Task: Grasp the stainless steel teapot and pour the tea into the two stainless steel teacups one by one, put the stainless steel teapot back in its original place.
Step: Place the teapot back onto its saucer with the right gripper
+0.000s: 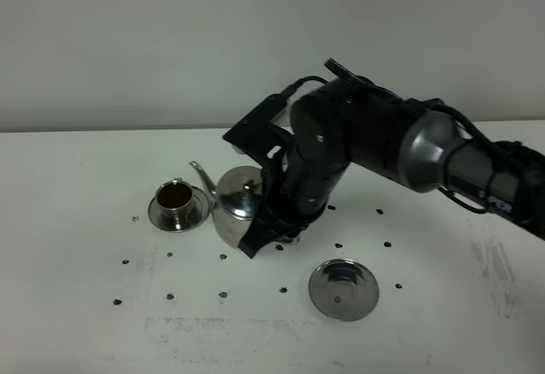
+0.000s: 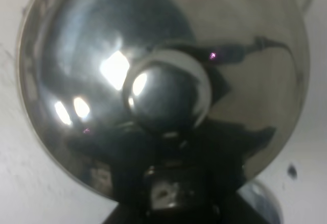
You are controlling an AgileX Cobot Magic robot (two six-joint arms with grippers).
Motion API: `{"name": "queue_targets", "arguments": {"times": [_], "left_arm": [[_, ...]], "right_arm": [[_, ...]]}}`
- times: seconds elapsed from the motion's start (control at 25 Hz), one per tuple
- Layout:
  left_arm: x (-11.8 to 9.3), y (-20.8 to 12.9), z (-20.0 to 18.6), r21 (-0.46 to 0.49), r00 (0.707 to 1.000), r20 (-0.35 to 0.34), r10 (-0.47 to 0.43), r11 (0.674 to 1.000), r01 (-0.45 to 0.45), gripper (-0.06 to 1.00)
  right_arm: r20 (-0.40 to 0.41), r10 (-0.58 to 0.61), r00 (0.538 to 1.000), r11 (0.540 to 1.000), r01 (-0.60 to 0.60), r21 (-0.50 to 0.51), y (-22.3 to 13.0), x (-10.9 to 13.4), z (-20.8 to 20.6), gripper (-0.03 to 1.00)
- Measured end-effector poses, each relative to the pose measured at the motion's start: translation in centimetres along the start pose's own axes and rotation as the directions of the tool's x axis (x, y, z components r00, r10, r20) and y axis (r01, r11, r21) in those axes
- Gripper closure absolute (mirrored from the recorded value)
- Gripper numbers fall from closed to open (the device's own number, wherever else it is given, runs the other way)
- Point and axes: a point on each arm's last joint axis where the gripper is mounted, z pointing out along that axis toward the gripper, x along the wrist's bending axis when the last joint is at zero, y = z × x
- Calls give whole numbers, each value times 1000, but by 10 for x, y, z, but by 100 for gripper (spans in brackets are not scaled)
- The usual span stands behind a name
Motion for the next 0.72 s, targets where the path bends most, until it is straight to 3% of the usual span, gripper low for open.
{"name": "queue_targets", "arguments": {"times": [0.24, 0.48, 0.72], "left_arm": [[0, 0, 0, 0, 1000, 0, 0, 1000, 0, 22], [0, 0, 0, 0, 1000, 0, 0, 1000, 0, 22], [0, 0, 0, 0, 1000, 0, 0, 1000, 0, 22]], "right_arm": [[8, 156, 988, 987, -155, -41, -50, -18, -22, 79], [23, 335, 942, 942, -334, -38, -97, -27, -29, 79], [23, 368, 930, 930, -368, 3, -123, -21, -11, 79]]}}
